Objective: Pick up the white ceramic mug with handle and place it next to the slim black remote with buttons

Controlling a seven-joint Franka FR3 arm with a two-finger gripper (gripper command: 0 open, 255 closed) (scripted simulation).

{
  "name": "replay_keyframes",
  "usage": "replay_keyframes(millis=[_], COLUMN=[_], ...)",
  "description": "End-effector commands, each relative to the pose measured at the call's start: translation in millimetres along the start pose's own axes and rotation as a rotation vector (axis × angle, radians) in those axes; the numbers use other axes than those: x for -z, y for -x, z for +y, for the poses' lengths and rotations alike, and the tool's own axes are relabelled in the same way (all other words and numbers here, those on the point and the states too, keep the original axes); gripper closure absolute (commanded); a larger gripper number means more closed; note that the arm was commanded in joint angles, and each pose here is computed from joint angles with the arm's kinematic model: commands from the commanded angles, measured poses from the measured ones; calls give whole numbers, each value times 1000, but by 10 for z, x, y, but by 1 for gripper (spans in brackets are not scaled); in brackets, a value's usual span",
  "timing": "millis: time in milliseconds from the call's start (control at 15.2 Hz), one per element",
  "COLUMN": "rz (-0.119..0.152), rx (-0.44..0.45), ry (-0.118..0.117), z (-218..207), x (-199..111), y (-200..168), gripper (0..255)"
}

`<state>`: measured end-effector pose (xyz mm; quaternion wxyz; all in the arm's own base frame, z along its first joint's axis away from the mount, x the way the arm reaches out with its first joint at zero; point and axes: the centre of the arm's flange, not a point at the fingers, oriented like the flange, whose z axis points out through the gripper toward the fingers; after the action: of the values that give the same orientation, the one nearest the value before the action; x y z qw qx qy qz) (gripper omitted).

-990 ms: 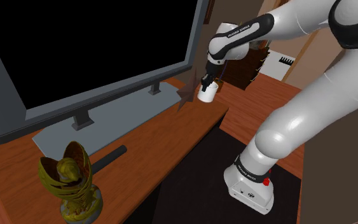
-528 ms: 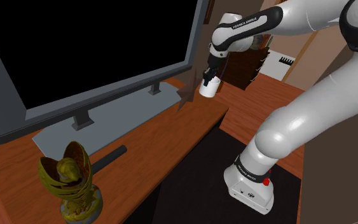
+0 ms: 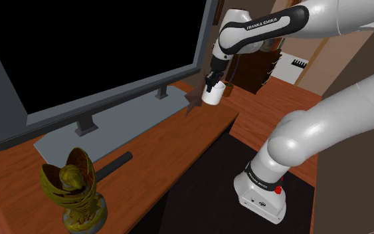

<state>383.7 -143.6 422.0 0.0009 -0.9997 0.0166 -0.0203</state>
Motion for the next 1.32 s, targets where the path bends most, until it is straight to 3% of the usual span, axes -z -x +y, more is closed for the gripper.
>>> replay_keyframes(millis=[0, 1254], rz=[0, 0], rx=[-2, -2], ry=[1, 1], z=[-266, -2763], x=[-30, -19], y=[22, 252], gripper=[255, 255])
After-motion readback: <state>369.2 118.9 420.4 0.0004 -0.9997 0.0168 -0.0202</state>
